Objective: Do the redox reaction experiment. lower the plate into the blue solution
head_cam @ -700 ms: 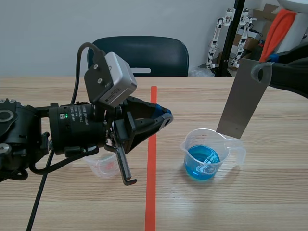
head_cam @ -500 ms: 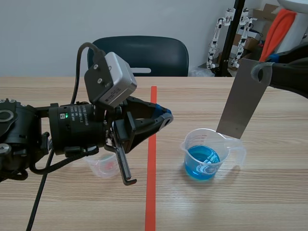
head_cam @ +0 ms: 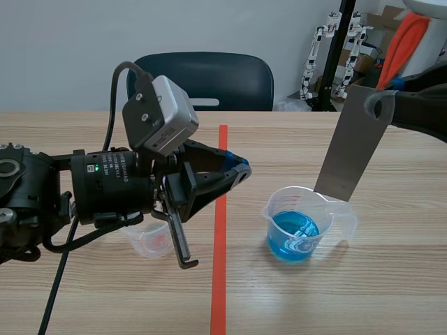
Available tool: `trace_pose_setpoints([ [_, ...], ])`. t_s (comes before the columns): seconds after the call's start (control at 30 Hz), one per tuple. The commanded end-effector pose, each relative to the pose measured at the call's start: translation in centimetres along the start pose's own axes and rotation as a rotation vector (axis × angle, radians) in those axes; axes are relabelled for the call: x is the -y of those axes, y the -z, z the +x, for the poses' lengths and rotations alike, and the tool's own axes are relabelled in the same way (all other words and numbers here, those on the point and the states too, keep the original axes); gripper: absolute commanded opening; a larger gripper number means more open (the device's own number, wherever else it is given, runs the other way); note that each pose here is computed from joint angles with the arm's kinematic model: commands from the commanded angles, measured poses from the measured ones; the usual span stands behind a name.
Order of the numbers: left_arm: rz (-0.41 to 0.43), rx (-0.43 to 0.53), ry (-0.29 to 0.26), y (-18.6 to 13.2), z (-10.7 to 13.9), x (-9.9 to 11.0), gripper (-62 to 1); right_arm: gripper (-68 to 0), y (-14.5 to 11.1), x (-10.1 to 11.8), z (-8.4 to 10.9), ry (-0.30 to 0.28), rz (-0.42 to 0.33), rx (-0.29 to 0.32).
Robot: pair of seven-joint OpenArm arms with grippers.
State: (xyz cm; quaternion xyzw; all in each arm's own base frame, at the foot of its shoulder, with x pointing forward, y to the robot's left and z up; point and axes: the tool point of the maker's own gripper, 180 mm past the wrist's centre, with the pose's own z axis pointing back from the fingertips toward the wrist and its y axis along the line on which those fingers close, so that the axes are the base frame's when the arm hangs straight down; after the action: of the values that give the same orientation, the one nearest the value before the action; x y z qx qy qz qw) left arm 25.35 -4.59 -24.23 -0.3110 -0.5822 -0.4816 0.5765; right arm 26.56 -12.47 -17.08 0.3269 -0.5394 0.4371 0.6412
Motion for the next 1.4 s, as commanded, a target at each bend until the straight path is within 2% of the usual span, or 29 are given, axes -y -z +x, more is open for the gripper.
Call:
trace_pose_setpoints([
  [0.0,-0.008,0.037,-0.006,0.2,1.0,0.3,-58.1,-66.9,0.0,0.5,1.9,-0.034,-0.005,0.044],
  [1.2,-0.009,0.032,-0.009,0.0,0.8,0.4,-58.1,-66.9,0.7,0.2,1.5,-0.034,-0.006,0.057],
  [1.37,-0.001,0.088,-0.035,-1.7,1.1,1.0,-58.2,-66.9,1.0,0.3,1.5,-0.035,-0.018,0.069],
])
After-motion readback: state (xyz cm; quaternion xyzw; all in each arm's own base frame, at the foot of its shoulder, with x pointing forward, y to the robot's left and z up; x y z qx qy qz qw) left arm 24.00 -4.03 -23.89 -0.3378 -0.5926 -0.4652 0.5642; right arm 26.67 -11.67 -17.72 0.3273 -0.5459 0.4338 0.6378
